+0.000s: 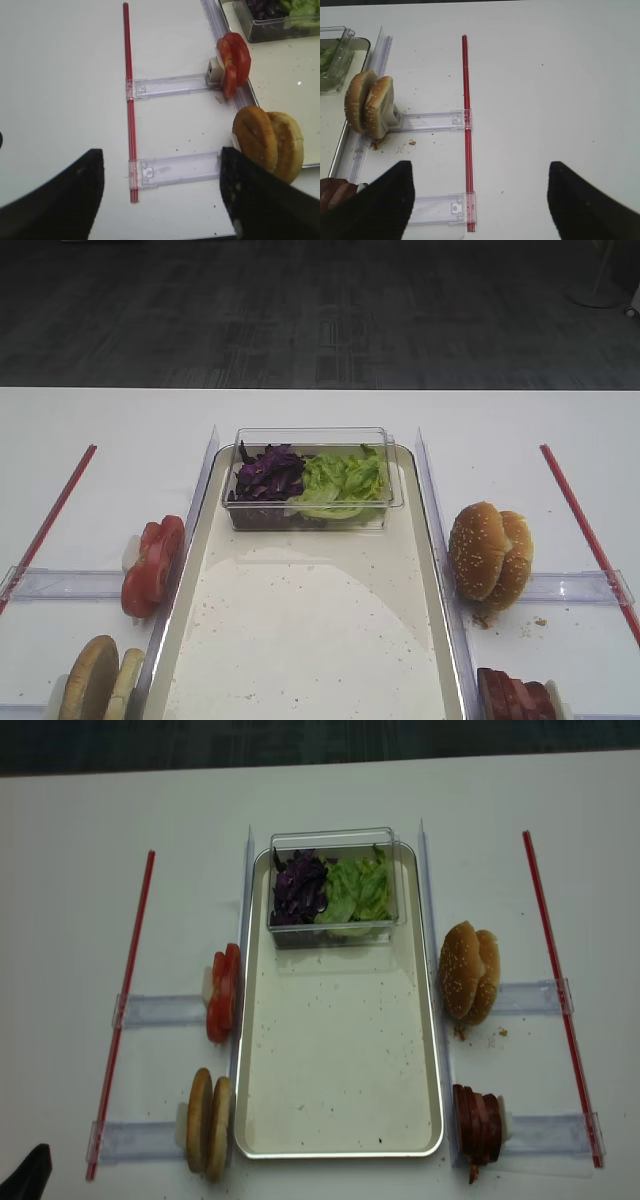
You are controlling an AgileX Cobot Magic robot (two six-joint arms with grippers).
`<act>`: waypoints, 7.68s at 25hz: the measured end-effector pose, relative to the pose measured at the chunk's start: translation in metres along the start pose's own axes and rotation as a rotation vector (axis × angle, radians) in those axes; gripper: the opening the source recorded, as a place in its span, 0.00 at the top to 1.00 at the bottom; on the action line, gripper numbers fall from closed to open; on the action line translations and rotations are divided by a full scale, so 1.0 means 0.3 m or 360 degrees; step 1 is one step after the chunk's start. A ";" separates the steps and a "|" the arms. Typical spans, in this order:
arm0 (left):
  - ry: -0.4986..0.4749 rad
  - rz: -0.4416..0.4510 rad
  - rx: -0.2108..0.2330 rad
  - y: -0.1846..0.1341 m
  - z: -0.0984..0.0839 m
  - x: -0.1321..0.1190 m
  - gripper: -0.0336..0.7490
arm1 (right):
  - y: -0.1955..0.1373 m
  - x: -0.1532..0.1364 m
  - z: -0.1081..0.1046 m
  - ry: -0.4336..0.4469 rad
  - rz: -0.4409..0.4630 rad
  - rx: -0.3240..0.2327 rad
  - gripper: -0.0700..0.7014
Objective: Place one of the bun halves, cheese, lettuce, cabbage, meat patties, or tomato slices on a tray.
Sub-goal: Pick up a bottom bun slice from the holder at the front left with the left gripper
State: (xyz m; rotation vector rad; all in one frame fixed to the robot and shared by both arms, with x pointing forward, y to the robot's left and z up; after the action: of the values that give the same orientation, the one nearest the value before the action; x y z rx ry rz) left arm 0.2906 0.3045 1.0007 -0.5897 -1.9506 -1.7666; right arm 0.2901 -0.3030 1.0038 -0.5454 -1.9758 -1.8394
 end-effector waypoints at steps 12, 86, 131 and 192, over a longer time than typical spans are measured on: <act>0.0027 0.0420 -0.0043 0.103 -0.025 -0.037 0.38 | 0.000 0.000 0.000 0.0000 0.0000 0.0000 0.17; 0.0043 0.1521 0.0155 0.105 -0.326 -0.423 0.40 | 0.000 0.000 0.000 0.0000 0.0000 0.0000 0.17; 0.0041 0.1545 -0.0172 0.008 -0.570 -0.474 0.41 | 0.000 0.000 0.000 0.0000 0.0000 0.0000 0.17; 0.0189 0.1681 -0.0267 -0.044 -0.518 -0.586 0.62 | 0.000 0.000 0.000 0.0000 0.0000 0.0000 0.17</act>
State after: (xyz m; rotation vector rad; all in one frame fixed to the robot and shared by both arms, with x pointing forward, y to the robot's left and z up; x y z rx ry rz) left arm 0.4317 0.1453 0.9009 -1.2380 -1.0370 -1.2067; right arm 0.2901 -0.3030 1.0038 -0.5454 -1.9758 -1.8394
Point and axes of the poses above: a point on each arm's last joint axis where the gripper is mounted, x pointing back along that axis away from the gripper, z along the wrist's bending axis when the last joint is at zero, y = z × x, the point moved 7 cm from there along -x, pointing out along that axis toward the gripper, and after that the axes turned 6 degrees about x, right-handed, at the moved point
